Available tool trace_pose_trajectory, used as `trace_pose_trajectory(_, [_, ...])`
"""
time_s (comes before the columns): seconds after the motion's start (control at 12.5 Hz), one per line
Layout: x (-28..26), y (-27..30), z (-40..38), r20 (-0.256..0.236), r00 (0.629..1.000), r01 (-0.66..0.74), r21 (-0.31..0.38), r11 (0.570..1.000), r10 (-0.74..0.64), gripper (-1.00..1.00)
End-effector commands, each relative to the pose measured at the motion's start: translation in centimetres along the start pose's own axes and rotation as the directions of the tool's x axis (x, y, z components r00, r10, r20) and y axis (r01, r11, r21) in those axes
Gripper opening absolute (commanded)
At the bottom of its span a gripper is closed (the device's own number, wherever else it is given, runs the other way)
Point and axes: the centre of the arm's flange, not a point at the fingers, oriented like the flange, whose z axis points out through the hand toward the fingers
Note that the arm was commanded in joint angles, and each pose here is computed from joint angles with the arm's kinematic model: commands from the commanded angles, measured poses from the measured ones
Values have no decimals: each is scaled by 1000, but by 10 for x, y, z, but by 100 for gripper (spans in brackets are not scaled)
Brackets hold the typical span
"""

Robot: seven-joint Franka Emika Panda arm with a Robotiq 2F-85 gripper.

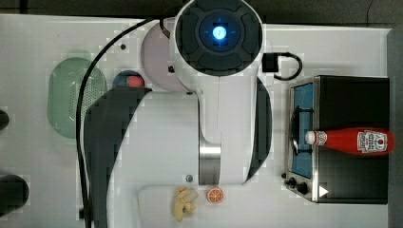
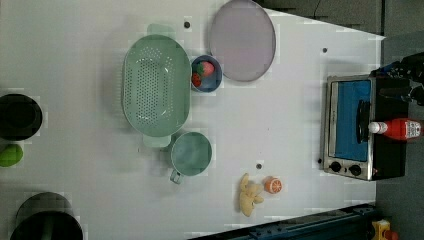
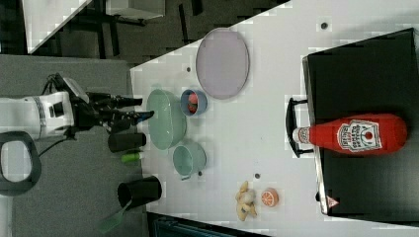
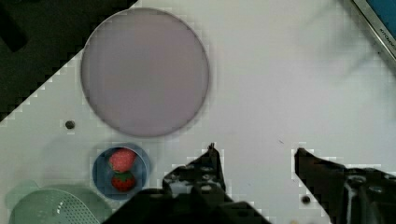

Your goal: Pick Ketchup from oven and place it on table.

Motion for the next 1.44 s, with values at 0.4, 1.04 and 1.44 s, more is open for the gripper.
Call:
trace_pose_trajectory(0.4, [-78,128,-85,27,984,-176,-39,984,177,100])
trace_pose_trajectory(1.04, [32,244,-44,71,884,-463,17,886,461,100])
trace_pose_trajectory(1.44, [101,299,13,14,799,-601,32,799,601,100])
